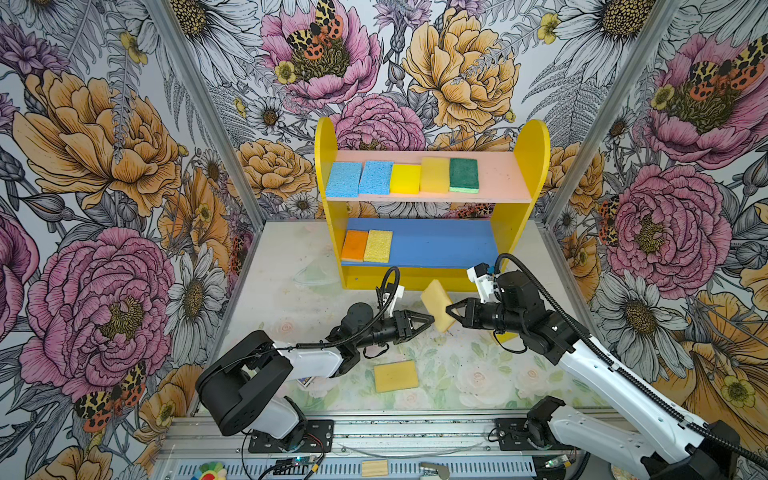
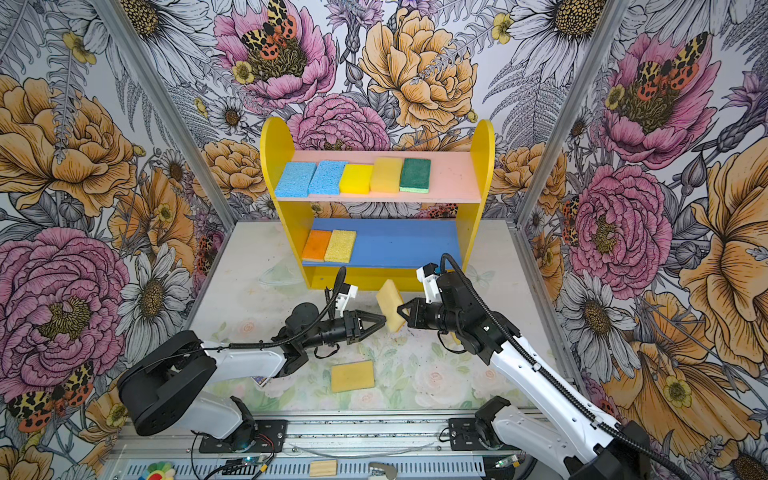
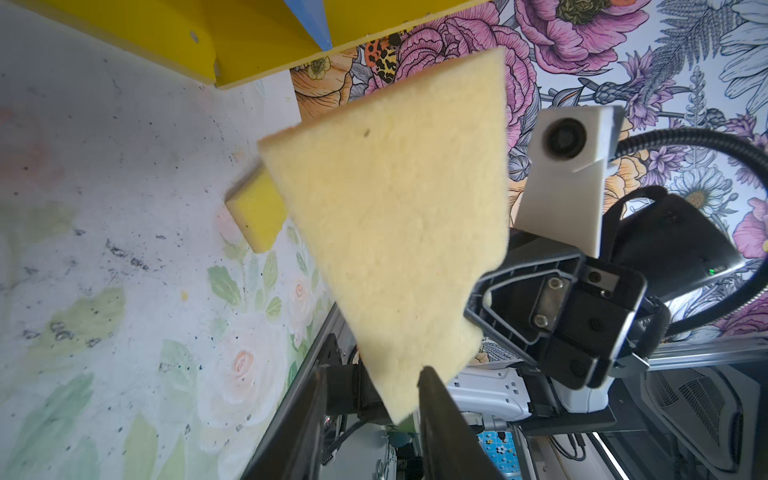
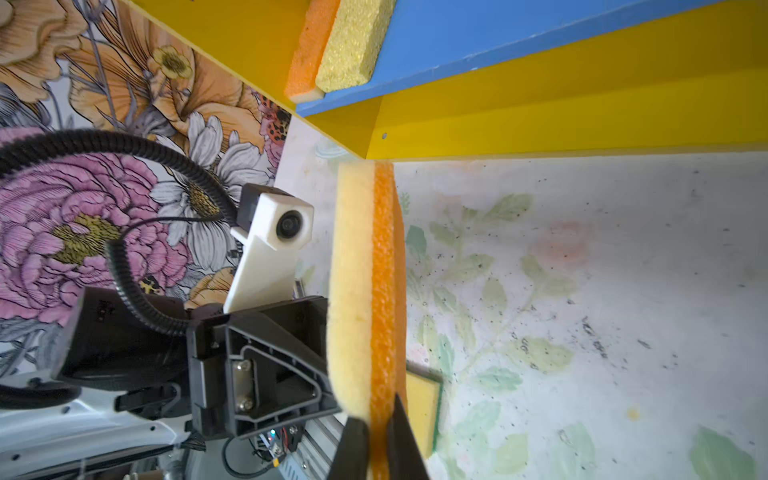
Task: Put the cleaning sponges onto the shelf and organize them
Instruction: 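Lift the sponge with the left gripper while the right gripper grasps it, then carry the sponge onto the blue shelf with the right gripper while left withdraws, then open the right gripper and withdraw it from the shelf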
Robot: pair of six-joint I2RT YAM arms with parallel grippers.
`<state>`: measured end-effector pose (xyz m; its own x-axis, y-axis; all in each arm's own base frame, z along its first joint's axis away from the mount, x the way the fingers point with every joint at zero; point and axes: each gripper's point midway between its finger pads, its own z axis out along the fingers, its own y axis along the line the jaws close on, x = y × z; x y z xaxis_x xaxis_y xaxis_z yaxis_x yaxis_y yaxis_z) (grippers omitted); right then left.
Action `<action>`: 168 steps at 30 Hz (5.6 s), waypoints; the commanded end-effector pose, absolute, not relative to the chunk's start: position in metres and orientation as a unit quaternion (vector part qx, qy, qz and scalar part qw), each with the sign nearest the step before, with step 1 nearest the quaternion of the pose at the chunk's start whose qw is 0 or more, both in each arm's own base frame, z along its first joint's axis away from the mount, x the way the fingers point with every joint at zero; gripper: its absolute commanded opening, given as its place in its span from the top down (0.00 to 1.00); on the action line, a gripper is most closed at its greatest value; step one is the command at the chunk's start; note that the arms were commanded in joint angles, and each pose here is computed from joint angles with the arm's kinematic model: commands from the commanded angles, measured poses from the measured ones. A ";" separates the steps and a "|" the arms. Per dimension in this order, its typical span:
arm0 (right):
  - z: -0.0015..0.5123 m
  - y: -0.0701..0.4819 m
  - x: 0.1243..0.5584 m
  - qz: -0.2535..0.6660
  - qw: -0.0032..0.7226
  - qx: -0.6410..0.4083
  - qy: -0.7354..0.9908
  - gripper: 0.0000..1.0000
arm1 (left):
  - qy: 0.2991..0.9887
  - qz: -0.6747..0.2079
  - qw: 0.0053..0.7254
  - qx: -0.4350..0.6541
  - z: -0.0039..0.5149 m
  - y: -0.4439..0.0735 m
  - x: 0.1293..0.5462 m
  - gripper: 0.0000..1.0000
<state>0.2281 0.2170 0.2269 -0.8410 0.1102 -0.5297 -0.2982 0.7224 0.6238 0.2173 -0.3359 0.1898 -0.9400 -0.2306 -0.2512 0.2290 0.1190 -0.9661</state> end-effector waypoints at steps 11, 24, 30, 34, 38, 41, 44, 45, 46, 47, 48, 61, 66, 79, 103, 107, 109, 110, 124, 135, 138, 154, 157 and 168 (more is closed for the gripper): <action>0.238 0.216 0.233 0.008 0.420 -0.270 0.866 0.93 | 0.740 -0.616 0.267 -0.035 0.240 -0.281 0.225 0.23; 0.243 0.270 0.209 0.003 0.425 -0.367 0.828 0.91 | 0.765 -0.592 0.246 -0.061 0.229 -0.301 0.243 0.29; 0.233 0.277 0.207 -0.008 0.415 -0.379 0.827 0.90 | 0.764 -0.594 0.246 -0.059 0.232 -0.301 0.246 0.29; 0.229 0.282 0.208 -0.007 0.407 -0.384 0.829 0.90 | 0.759 -0.598 0.249 -0.056 0.237 -0.300 0.244 0.28; 0.234 0.290 0.205 0.002 0.409 -0.390 0.825 0.90 | 0.763 -0.595 0.245 -0.059 0.232 -0.299 0.245 0.32; 0.242 0.297 0.201 0.008 0.417 -0.399 0.817 0.87 | 0.766 -0.593 0.241 -0.064 0.227 -0.298 0.247 0.57; 0.244 0.300 0.198 0.015 0.417 -0.404 0.814 0.78 | 0.765 -0.594 0.241 -0.062 0.229 -0.297 0.249 0.77; 0.245 0.300 0.197 0.022 0.416 -0.404 0.815 0.73 | 0.764 -0.594 0.242 -0.061 0.230 -0.296 0.250 0.84; 0.246 0.300 0.195 0.032 0.414 -0.402 0.816 0.67 | 0.764 -0.594 0.243 -0.062 0.231 -0.293 0.251 0.88; 0.249 0.300 0.192 0.052 0.409 -0.398 0.820 0.61 | 0.766 -0.591 0.245 -0.062 0.230 -0.291 0.252 0.90; 0.253 0.300 0.189 0.078 0.404 -0.390 0.824 0.55 | 0.768 -0.588 0.248 -0.058 0.230 -0.287 0.253 0.90; 0.263 0.280 0.219 0.445 0.193 -0.148 0.862 0.32 | 0.728 -0.618 0.297 0.029 0.250 -0.224 0.239 0.91; 0.275 0.292 0.224 0.499 0.192 -0.136 0.834 0.34 | 0.704 -0.638 0.309 0.035 0.264 -0.212 0.233 0.91; 0.270 0.314 0.222 0.541 0.170 -0.142 0.811 0.46 | 0.684 -0.655 0.319 0.039 0.279 -0.211 0.229 0.91; 0.272 0.340 0.209 0.565 0.160 -0.164 0.793 0.96 | 0.682 -0.657 0.321 0.032 0.279 -0.210 0.229 0.87; 0.274 0.338 0.214 0.561 0.172 -0.156 0.794 1.00 | 0.682 -0.656 0.323 0.032 0.279 -0.208 0.229 0.64; 0.272 0.335 0.220 0.555 0.180 -0.145 0.799 1.00 | 0.682 -0.654 0.326 0.034 0.282 -0.205 0.230 0.45; 0.271 0.332 0.224 0.552 0.186 -0.136 0.802 1.00 | 0.681 -0.653 0.330 0.035 0.284 -0.203 0.230 0.31; 0.244 0.273 0.346 0.446 0.294 0.052 0.844 1.00 | 0.809 -0.394 0.425 -0.097 0.257 -0.104 0.220 0.01; 0.231 0.281 0.415 0.398 0.327 0.077 0.854 1.00 | 0.826 -0.377 0.407 -0.095 0.245 -0.101 0.218 0.01; 0.228 0.279 0.428 0.390 0.333 0.087 0.854 1.00 | 0.829 -0.381 0.400 -0.091 0.243 -0.103 0.218 0.01; 0.206 0.290 0.456 0.386 0.318 0.098 0.860 0.97 | 0.833 -0.380 0.391 -0.091 0.239 -0.104 0.218 0.01; 0.203 0.291 0.458 0.388 0.316 0.100 0.860 0.93 | 0.834 -0.380 0.389 -0.092 0.238 -0.104 0.219 0.01; 0.195 0.298 0.460 0.398 0.304 0.102 0.859 0.79 | 0.834 -0.379 0.389 -0.094 0.238 -0.103 0.219 0.01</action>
<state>0.4508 0.2921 0.1884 -0.8010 0.4137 -0.4328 -0.0432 0.6810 0.7310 0.2181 -0.1054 0.2337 -0.6919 -0.4571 -0.5589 0.1280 0.6842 -0.7180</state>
